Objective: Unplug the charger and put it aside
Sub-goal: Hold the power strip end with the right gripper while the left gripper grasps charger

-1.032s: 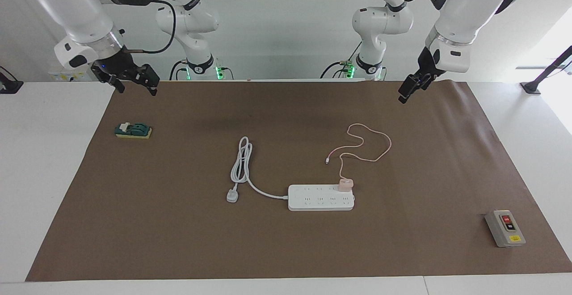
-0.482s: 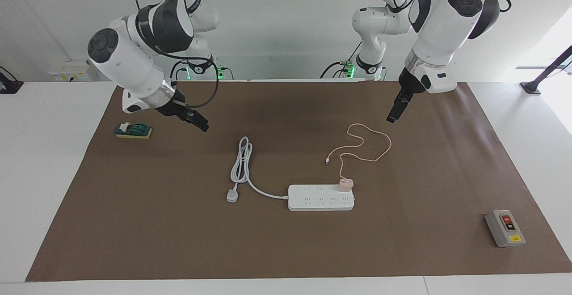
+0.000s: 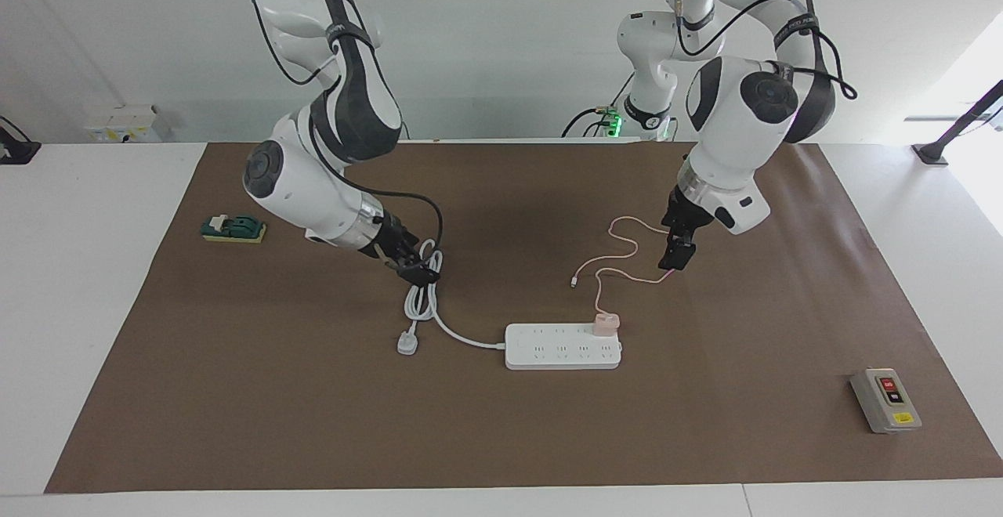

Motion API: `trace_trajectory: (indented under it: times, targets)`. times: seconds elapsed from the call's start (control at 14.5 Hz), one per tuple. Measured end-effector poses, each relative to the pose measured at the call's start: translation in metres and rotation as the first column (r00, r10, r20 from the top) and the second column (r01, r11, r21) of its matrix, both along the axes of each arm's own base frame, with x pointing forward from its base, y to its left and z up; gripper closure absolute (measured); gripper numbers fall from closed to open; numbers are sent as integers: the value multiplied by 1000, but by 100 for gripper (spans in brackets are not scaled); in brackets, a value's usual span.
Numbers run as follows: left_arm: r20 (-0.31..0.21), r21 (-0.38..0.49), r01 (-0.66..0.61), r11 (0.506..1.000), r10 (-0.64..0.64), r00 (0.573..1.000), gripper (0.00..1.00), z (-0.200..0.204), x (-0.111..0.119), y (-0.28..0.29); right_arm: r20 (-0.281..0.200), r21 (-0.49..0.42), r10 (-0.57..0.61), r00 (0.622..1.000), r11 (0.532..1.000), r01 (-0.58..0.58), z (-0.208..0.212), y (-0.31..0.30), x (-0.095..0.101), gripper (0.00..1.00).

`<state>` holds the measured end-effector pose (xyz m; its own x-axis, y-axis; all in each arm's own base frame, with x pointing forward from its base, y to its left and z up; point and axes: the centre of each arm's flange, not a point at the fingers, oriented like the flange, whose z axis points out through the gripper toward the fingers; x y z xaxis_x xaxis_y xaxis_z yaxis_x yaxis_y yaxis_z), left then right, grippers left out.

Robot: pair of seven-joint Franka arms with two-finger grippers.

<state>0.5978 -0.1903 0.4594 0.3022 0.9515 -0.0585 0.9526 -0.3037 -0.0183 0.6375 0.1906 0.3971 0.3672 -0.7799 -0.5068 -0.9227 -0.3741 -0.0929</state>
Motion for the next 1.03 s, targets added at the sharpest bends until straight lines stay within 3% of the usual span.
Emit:
trace_trajectory:
  times: [0.21, 0.55, 0.76, 1.03]
  targets:
    - [14, 49, -63, 997, 63, 998, 0, -24, 26, -19, -34, 47, -155, 987, 987, 156, -34, 39, 24, 0]
    - [105, 9, -187, 982, 185, 977, 0, -33, 54, -24, -119, 86, -275, 954, 954, 286, -71, 72, 49, 0]
    - [104, 7, -214, 977, 212, 972, 0, -38, 56, -23, -159, 81, -331, 930, 934, 347, -99, 85, 71, 0]
    - [86, 7, -245, 970, 243, 966, 0, -60, 57, -33, -180, 103, -333, 926, 930, 354, -117, 100, 80, 0]
